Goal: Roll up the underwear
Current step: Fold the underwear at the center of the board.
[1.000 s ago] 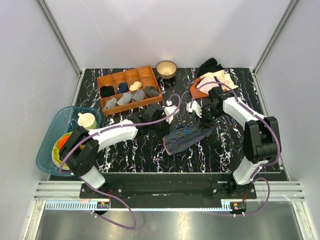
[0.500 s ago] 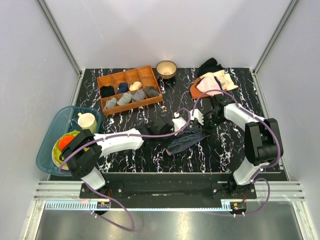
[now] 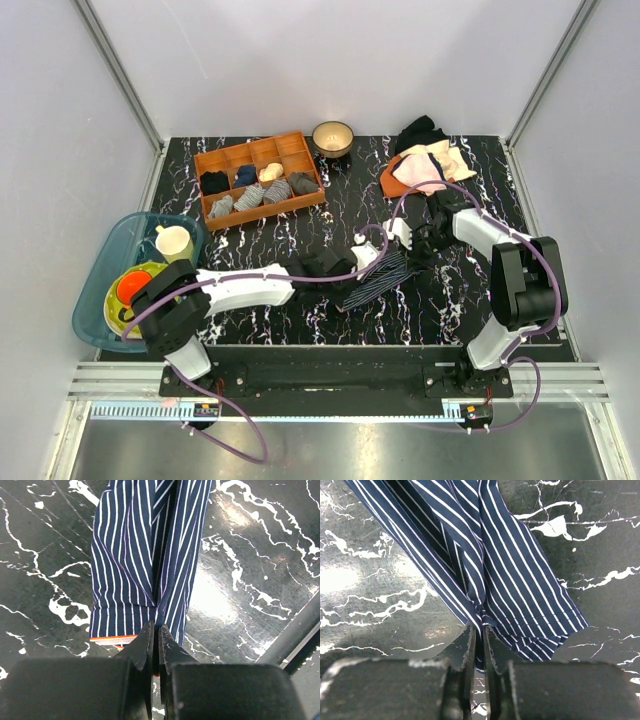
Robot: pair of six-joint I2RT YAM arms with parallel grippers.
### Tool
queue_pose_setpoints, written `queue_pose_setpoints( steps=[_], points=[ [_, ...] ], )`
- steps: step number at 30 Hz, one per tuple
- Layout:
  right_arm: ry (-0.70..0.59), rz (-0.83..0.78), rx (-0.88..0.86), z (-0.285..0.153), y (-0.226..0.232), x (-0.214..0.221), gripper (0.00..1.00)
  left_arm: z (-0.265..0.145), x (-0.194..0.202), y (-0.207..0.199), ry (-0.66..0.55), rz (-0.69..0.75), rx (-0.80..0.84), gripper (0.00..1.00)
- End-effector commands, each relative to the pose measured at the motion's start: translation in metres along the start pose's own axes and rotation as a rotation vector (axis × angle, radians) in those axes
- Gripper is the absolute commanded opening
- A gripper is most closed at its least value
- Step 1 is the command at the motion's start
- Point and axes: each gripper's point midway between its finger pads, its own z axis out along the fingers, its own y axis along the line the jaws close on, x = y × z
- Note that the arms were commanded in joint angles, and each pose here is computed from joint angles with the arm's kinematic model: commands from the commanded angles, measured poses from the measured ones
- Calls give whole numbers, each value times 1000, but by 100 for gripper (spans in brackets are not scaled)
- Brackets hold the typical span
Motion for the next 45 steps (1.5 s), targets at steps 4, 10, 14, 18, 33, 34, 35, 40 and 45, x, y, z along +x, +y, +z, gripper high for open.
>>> queue_pose_setpoints(
  steps=[4,10,14,18,33,34,35,40,45],
  points=[
    [-26,-7,19,-11,2,-1,25,10,3,-20,-14,-56,20,1],
    [-108,31,-18,-32,14,-9,40,16,10,-27,2,-71,24,3],
    [-141,63,-51,-46,23,-10,45,17,12,-28,11,-71,25,7],
    [-164,65,-77,-52,31,-15,48,17,13,-30,17,-73,32,16],
    [-254,247,-43,-43,-4,-47,27,-44,-29,-39,-195,-88,111,51],
    [-245,252,-41,-39,-5,-49,27,-48,-32,-38,-216,-90,112,52],
    [-241,246,-30,-35,-9,-51,27,-52,-32,-37,-228,-90,112,52],
    [-191,232,-32,-12,-7,-69,27,-48,-31,-17,-241,-132,82,54],
    [-170,235,-46,1,-5,-78,28,-32,-26,13,-196,-236,78,44]
  ],
)
